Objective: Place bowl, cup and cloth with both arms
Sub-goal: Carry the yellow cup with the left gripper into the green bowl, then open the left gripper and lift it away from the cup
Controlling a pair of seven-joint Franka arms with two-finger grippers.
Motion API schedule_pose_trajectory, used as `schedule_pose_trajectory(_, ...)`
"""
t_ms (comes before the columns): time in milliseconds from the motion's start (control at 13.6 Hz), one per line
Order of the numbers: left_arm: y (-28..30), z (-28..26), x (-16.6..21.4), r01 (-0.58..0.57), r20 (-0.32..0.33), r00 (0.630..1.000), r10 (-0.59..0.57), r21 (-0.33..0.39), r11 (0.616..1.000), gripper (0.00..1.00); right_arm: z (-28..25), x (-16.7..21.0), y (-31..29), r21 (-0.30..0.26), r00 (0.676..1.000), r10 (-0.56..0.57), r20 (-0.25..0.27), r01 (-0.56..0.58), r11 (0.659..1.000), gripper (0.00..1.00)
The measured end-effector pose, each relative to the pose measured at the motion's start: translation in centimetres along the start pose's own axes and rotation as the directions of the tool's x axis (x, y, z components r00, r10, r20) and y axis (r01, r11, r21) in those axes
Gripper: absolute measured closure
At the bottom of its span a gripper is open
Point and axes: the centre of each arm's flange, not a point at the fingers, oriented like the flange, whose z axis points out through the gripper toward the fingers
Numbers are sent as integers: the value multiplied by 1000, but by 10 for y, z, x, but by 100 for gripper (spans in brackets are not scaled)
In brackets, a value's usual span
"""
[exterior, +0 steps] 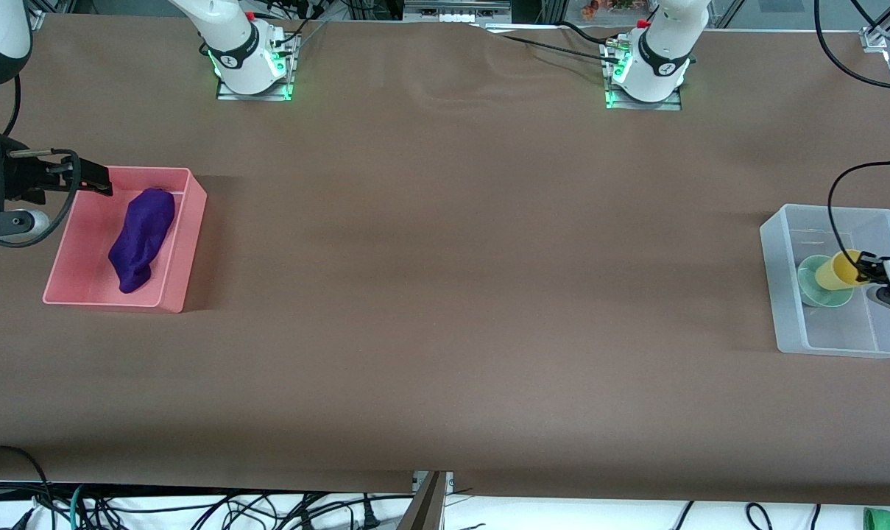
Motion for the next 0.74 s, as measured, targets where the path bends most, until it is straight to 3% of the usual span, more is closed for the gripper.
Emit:
schedule_pose_trajectory(294, 7, -23, 7, -8, -23, 1000, 9, 7, 1000, 52, 3, -3, 5, 4, 1000, 12, 9, -12, 1000, 0)
schedule_pose_trajectory(588, 71, -114, 41, -59, -23, 998, 58, -6, 998, 9, 3, -4, 6, 4, 1000, 12, 10, -12, 1000, 0)
schedule_pose_trajectory(662, 96, -141, 52, -45, -19, 999, 45, -22, 999, 1, 2, -4, 6, 4, 1000, 12, 9, -12, 1000, 0)
schedule_pose_trajectory(735, 123, -167, 63, -22, -12, 1000, 22, -39, 999, 0, 1, -4, 6, 3, 1000, 12, 7, -13, 1000, 0)
